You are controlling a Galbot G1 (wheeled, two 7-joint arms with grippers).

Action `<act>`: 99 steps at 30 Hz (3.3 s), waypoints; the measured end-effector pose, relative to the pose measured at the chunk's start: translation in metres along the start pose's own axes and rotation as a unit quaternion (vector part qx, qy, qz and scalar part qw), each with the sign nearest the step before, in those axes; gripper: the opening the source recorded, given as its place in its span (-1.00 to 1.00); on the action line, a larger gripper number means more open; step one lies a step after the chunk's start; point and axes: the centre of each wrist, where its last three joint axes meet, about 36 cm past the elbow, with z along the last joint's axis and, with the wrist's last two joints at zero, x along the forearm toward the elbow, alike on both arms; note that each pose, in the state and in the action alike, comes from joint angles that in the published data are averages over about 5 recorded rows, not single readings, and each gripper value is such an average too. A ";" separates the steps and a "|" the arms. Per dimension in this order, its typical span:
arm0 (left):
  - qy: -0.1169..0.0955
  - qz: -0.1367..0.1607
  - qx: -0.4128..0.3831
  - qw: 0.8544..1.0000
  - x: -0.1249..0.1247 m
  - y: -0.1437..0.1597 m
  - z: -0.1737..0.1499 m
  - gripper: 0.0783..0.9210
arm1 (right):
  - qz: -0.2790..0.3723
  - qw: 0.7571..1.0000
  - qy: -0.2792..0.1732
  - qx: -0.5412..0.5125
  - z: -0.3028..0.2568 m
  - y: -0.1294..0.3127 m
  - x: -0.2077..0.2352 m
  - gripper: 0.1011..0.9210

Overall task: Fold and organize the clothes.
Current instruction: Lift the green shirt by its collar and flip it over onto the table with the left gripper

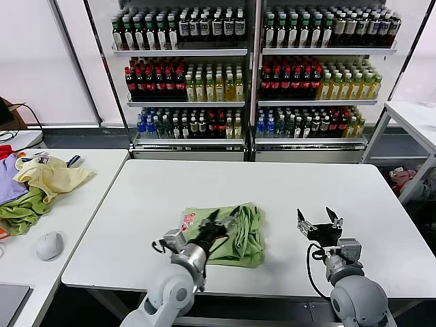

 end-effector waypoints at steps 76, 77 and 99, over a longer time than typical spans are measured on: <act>-0.099 -0.087 0.044 0.990 0.073 0.119 -0.136 -0.93 | -0.012 0.999 -0.032 -0.020 -0.018 0.006 -0.011 0.76; -0.091 -0.082 0.041 0.992 0.064 0.113 -0.129 -0.93 | -0.010 0.999 -0.034 -0.019 -0.019 0.006 -0.011 0.76; 0.021 0.006 -0.079 0.997 -0.087 -0.033 -0.007 -0.53 | 0.002 0.998 -0.056 -0.016 -0.031 -0.004 -0.008 0.76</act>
